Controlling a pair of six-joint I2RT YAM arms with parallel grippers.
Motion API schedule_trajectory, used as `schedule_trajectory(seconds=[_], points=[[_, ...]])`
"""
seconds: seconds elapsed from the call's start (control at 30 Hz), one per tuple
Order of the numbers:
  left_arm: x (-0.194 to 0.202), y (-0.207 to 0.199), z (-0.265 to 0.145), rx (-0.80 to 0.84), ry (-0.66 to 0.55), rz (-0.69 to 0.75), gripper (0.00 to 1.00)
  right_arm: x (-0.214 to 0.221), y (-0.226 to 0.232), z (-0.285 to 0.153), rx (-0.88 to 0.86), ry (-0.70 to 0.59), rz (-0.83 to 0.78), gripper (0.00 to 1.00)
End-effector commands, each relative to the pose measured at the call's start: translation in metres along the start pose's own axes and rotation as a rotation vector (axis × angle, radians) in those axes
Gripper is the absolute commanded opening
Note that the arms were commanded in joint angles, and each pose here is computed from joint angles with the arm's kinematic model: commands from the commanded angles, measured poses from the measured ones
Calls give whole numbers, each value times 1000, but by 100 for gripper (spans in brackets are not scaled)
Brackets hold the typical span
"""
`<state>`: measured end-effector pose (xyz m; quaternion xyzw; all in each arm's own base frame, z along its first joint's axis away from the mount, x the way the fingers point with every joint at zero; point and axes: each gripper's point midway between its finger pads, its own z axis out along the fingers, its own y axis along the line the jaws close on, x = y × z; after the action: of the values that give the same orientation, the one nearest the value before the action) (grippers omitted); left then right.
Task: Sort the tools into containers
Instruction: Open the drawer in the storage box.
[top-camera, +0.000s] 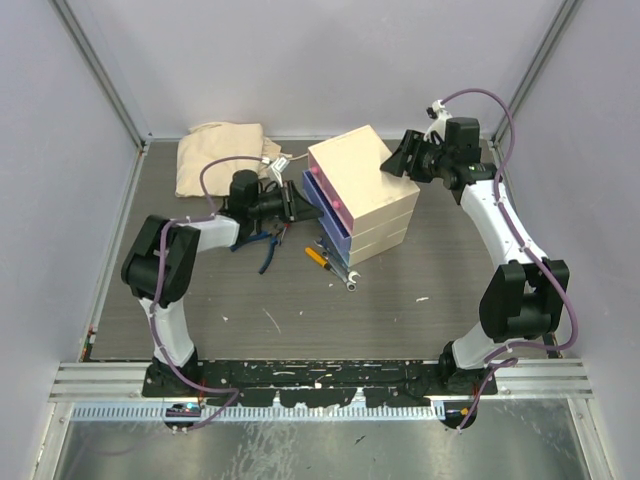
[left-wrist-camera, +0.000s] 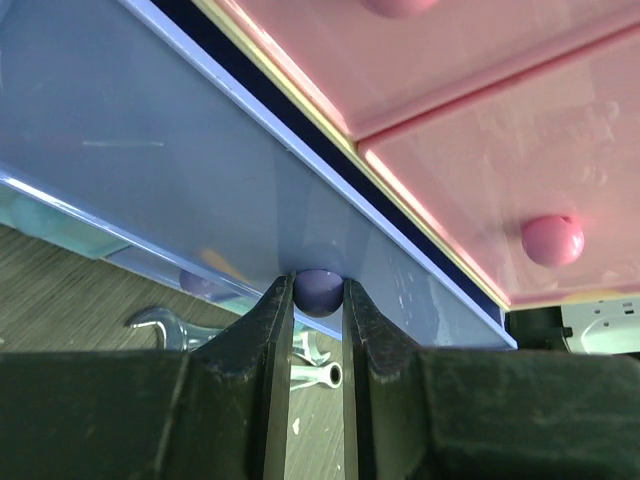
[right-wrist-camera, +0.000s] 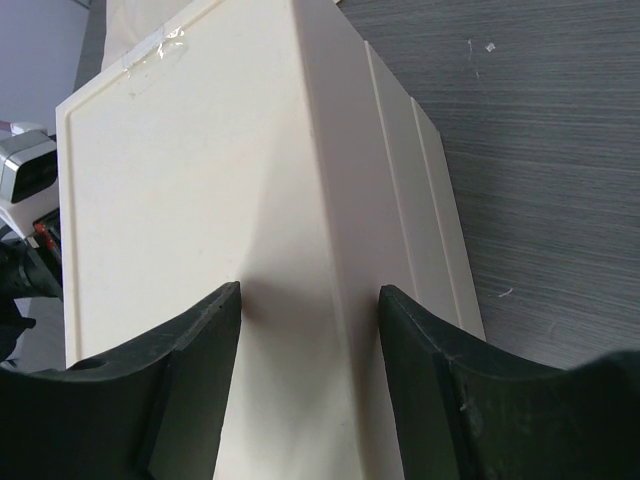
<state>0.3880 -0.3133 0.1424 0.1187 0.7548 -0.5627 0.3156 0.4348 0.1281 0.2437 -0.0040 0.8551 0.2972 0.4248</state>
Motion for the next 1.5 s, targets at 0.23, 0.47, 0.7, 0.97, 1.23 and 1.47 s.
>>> schedule_trajectory(seconds=[0.23, 0.47, 0.7, 0.97, 1.23, 1.47], points=[[-15, -21, -39, 31, -55, 115, 9, -8, 9, -2, 0, -17, -44, 61], [3, -19, -51, -5, -32, 126, 9, -10, 9, -1, 1, -21, -44, 61], [14, -13, -62, -46, -25, 132, 10, -10, 9, -1, -1, -20, -42, 61], [24, -1, -66, -64, -13, 107, 10, -17, 8, -4, 19, -43, -49, 66], [25, 0, -66, -66, -14, 102, 10, -70, 5, -47, 194, -246, -129, 77], [22, -3, -66, -62, -17, 103, 10, -90, 59, -71, 244, -347, -330, 79]])
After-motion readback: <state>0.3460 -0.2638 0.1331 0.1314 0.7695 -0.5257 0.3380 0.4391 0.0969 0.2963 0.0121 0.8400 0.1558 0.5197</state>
